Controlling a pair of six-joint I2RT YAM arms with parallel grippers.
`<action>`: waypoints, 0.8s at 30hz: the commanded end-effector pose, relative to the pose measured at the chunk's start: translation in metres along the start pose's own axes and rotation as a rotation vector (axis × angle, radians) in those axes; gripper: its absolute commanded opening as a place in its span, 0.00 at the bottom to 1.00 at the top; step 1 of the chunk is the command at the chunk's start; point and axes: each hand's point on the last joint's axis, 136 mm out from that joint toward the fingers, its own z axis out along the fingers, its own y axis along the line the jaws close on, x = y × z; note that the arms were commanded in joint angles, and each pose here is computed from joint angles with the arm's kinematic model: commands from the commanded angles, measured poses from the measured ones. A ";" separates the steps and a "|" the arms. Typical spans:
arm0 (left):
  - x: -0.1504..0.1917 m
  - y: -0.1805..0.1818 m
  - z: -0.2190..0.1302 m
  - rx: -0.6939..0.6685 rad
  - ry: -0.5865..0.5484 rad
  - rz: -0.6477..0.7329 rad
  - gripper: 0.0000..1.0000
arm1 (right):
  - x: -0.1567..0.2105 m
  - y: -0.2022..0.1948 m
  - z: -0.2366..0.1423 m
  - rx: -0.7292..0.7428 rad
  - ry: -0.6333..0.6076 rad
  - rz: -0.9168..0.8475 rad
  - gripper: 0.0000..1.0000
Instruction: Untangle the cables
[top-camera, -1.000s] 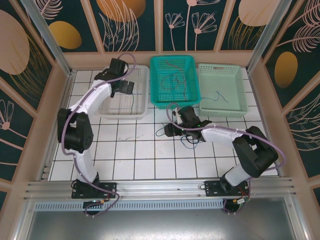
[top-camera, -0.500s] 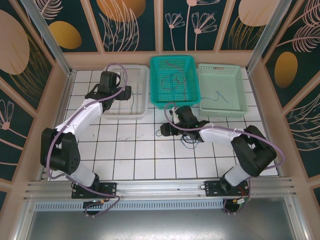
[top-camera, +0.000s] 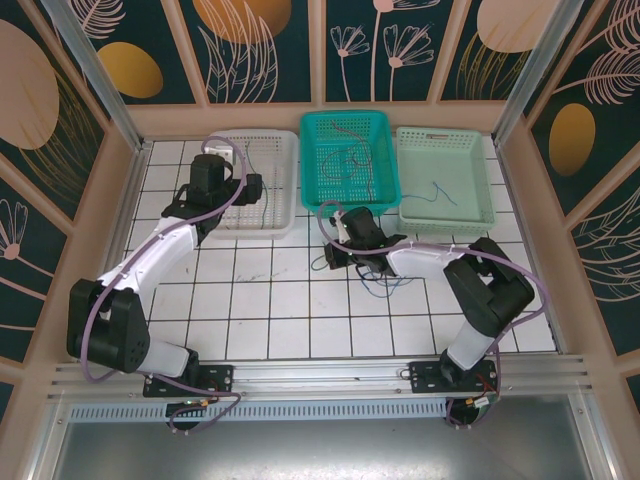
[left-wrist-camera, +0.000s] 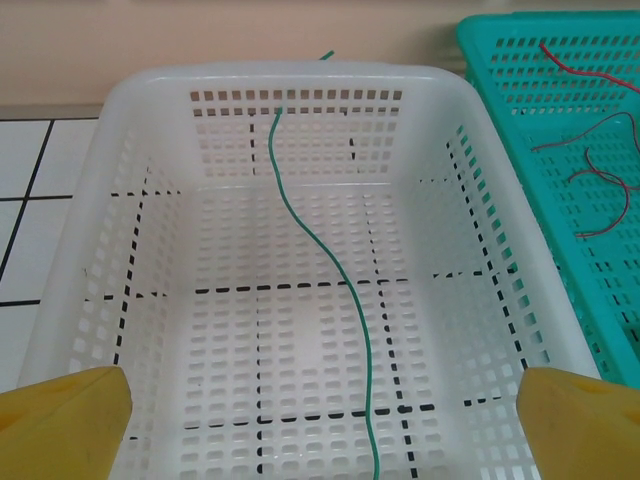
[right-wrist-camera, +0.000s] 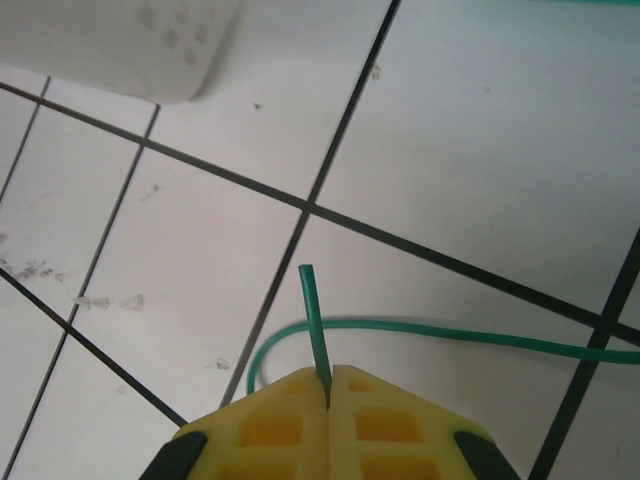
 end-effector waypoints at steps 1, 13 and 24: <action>-0.016 -0.004 -0.011 0.033 -0.075 -0.022 0.98 | -0.019 0.020 -0.025 -0.047 -0.046 -0.045 0.00; -0.008 -0.062 -0.026 0.289 -0.088 0.099 0.99 | -0.059 0.059 -0.105 -0.195 -0.124 -0.079 0.00; 0.012 -0.124 -0.064 0.593 -0.174 0.212 0.96 | -0.107 0.086 -0.185 -0.433 -0.256 -0.076 0.00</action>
